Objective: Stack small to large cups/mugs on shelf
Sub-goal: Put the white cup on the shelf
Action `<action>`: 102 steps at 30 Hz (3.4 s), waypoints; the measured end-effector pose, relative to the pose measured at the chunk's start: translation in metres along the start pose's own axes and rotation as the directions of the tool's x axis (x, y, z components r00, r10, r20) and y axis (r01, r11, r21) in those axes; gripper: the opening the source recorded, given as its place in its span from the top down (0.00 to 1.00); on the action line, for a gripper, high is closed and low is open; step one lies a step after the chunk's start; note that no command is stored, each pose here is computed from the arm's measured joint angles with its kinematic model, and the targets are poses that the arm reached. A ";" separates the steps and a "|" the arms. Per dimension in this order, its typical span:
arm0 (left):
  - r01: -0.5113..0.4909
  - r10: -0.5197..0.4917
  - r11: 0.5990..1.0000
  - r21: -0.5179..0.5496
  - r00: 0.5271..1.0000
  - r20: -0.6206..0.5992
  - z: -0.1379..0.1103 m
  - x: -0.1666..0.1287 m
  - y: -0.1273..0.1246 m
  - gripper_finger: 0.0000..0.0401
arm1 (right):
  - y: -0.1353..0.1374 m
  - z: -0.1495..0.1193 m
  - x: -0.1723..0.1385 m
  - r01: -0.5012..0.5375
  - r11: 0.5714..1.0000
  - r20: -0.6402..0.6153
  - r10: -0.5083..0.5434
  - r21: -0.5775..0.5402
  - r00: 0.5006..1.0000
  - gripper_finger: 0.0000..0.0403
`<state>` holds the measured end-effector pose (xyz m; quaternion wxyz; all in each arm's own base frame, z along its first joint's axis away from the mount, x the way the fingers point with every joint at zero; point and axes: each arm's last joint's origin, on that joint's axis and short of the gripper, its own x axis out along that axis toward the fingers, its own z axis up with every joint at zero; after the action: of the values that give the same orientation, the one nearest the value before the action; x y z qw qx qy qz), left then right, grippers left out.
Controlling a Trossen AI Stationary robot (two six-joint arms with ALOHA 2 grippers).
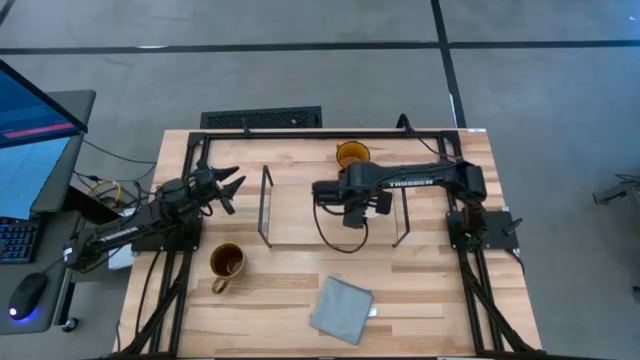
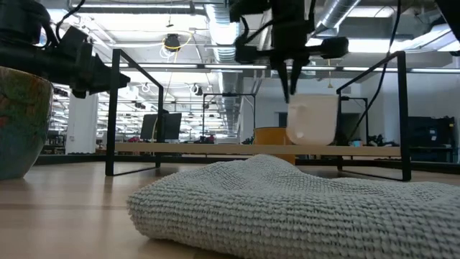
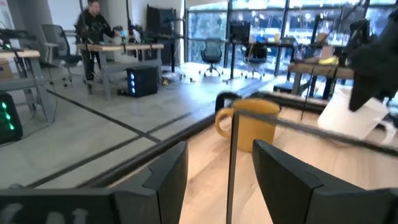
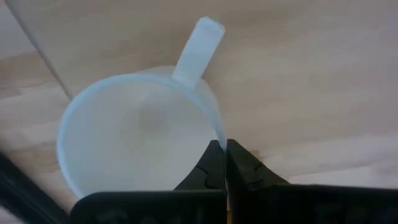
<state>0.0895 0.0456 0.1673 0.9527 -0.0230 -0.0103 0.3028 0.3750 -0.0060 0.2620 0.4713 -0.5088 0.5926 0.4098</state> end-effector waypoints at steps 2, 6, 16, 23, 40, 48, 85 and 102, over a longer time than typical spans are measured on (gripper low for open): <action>0.000 0.000 1.000 0.001 1.000 -0.003 0.000 0.000 0.000 0.57 | 0.003 0.005 -0.004 0.002 1.000 0.008 -0.002 -0.028 1.000 0.99; 0.002 -0.002 1.000 0.003 1.000 -0.012 -0.001 0.001 0.000 0.57 | 0.004 0.013 -0.007 0.011 0.999 0.017 -0.010 -0.037 1.000 0.99; 0.002 -0.002 1.000 0.003 1.000 -0.017 -0.001 0.001 0.000 0.57 | 0.004 0.010 -0.006 -0.003 0.999 0.064 -0.001 0.053 0.998 0.83; 0.002 -0.002 1.000 0.003 1.000 -0.017 -0.001 0.001 0.000 0.57 | 0.003 0.010 -0.006 0.001 0.996 0.064 -0.007 0.091 0.998 0.80; 0.001 -0.001 1.000 0.003 1.000 -0.017 -0.001 0.001 0.000 0.57 | -0.006 0.012 -0.006 0.097 0.994 0.078 -0.101 0.051 0.992 0.80; 0.001 -0.001 1.000 0.003 1.000 -0.017 -0.001 0.001 0.000 0.57 | -0.005 0.009 -0.007 0.104 0.993 0.007 -0.104 0.063 0.995 0.80; 0.000 0.000 1.000 0.003 1.000 -0.017 -0.001 0.001 0.000 0.57 | -0.013 0.032 -0.042 0.132 0.909 0.264 -0.251 0.395 0.931 0.80; 0.000 0.000 1.000 0.003 1.000 -0.017 -0.001 0.001 0.000 0.57 | -0.010 0.032 -0.004 0.050 0.905 0.242 -0.166 0.423 0.956 0.80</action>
<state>0.0906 0.0461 0.1659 0.9527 -0.0239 -0.0018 0.3029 0.3895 0.0244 0.2584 0.6669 -0.3688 0.5660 0.3145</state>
